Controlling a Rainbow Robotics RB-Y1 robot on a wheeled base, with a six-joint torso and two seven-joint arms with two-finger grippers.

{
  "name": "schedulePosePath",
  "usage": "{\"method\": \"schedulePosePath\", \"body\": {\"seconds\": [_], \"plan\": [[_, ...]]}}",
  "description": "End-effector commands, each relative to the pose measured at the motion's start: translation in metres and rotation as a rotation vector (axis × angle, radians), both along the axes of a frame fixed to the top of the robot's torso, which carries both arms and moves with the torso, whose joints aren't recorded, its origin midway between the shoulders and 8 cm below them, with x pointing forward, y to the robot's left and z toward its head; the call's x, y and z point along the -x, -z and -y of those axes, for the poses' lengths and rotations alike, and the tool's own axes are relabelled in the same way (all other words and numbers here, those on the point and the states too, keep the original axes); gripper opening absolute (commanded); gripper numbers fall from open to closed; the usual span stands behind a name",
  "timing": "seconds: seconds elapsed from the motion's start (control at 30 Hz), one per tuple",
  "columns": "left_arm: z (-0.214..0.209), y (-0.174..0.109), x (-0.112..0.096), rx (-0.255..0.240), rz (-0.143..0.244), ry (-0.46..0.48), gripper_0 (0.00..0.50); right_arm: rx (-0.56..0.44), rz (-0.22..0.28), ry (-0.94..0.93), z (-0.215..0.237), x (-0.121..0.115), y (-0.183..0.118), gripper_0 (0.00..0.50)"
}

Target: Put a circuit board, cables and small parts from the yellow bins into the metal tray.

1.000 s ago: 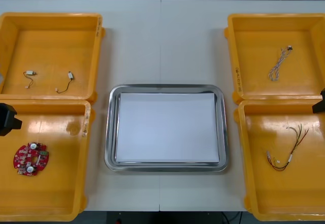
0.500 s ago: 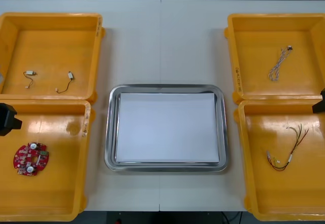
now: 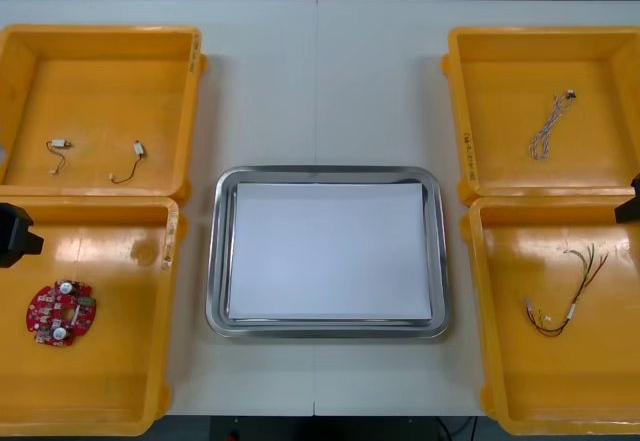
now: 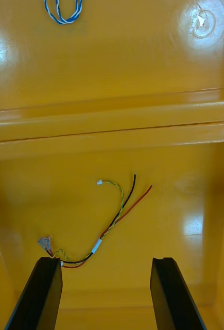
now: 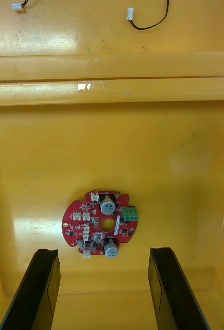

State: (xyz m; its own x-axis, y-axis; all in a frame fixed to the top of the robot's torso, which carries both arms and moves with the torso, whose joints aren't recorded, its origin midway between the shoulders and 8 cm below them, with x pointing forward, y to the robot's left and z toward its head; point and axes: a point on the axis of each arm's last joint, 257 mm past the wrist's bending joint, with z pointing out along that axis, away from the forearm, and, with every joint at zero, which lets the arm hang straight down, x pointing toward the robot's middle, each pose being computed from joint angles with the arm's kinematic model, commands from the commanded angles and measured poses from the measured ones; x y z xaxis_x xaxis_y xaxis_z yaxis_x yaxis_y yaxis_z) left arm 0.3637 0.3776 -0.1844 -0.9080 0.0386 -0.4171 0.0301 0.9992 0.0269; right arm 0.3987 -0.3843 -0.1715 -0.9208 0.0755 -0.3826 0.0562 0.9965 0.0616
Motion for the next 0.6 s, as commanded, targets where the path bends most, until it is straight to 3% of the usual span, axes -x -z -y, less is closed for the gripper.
{"method": "schedulePosePath", "body": {"seconds": [0.03, 0.6], "plan": [[-0.0162, -0.0158, 0.0010, -0.089, 0.028, 0.067, 0.500, 0.007, 0.051, 0.062, 0.0135, -0.0074, -0.0264, 0.500], [-0.0162, -0.0158, 0.0010, -0.089, 0.028, 0.067, 0.500, 0.007, 0.051, 0.062, 0.0135, -0.0074, -0.0264, 0.500]]}}
